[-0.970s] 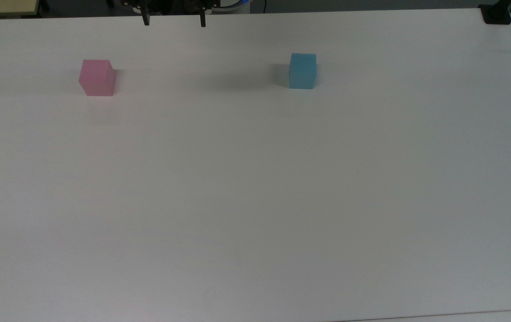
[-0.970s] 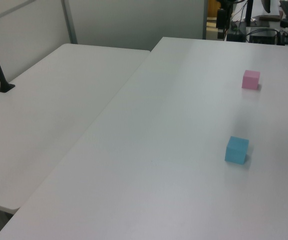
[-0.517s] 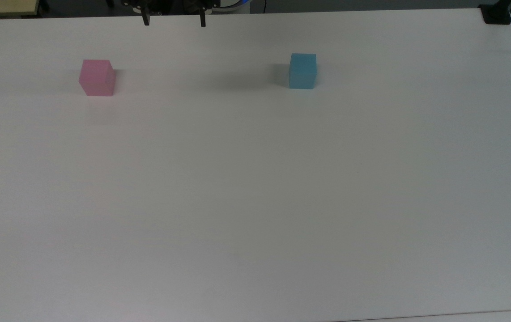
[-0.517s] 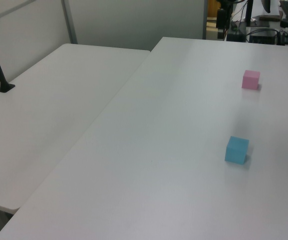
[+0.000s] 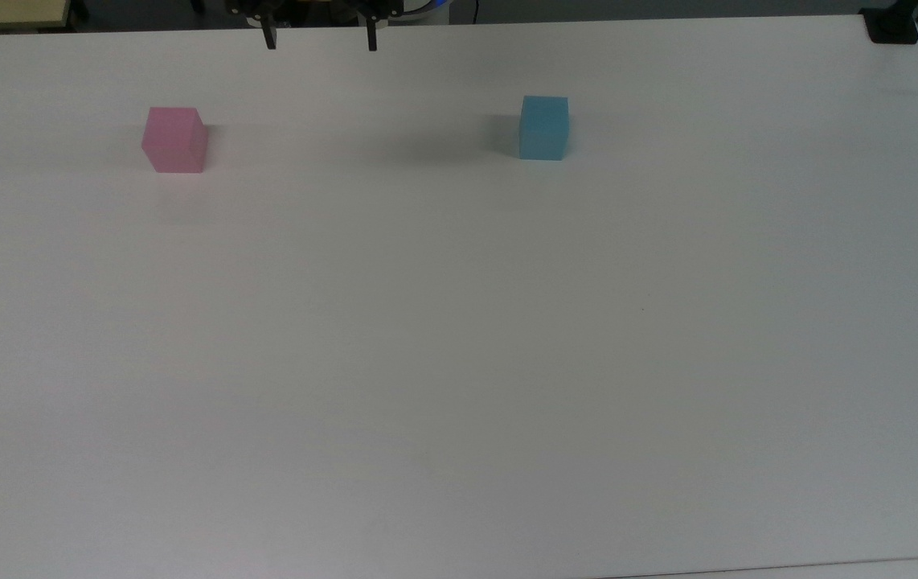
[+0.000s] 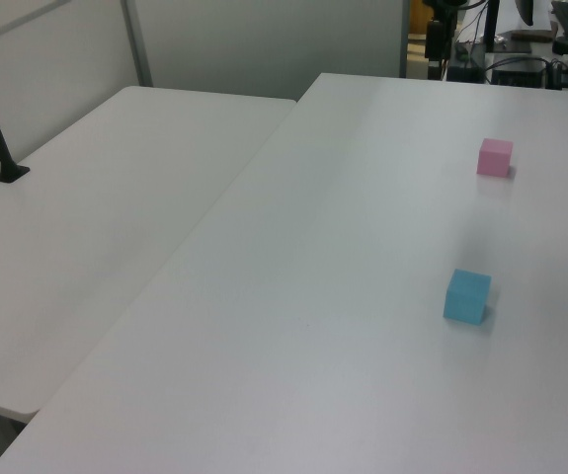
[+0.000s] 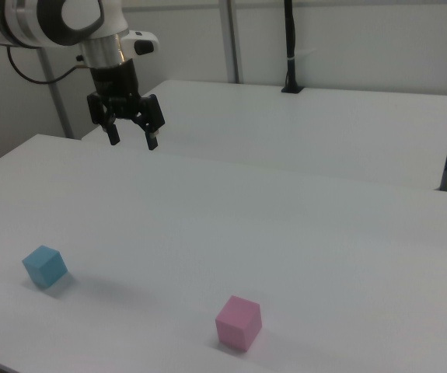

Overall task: Put blue cube on pink cube
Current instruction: 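Move the open gripper over the light-blue cube and lower it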

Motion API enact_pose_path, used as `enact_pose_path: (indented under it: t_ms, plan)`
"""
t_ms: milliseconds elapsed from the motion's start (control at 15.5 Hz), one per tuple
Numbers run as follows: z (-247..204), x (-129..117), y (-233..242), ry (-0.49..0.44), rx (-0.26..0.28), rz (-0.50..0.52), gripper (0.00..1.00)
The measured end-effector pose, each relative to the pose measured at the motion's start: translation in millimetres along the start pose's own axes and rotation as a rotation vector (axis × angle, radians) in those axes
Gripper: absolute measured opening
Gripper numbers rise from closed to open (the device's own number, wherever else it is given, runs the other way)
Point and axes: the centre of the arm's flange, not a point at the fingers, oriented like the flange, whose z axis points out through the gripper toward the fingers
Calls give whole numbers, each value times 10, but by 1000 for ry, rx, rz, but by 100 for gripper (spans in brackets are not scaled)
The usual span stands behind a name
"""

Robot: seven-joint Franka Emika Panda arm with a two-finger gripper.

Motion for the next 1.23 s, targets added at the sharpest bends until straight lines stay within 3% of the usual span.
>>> enact_pose_path:
  t_ms: [259,647,970,1229]
  plan:
    - [23,5,-415,-13,1,-37,100]
    - [19,-172,-1554,-50,-10,10,100]
    - [114,-636,-2600,-73,-30,-24,100]
    - [345,-997,-2927,-108,-10,-73,100]
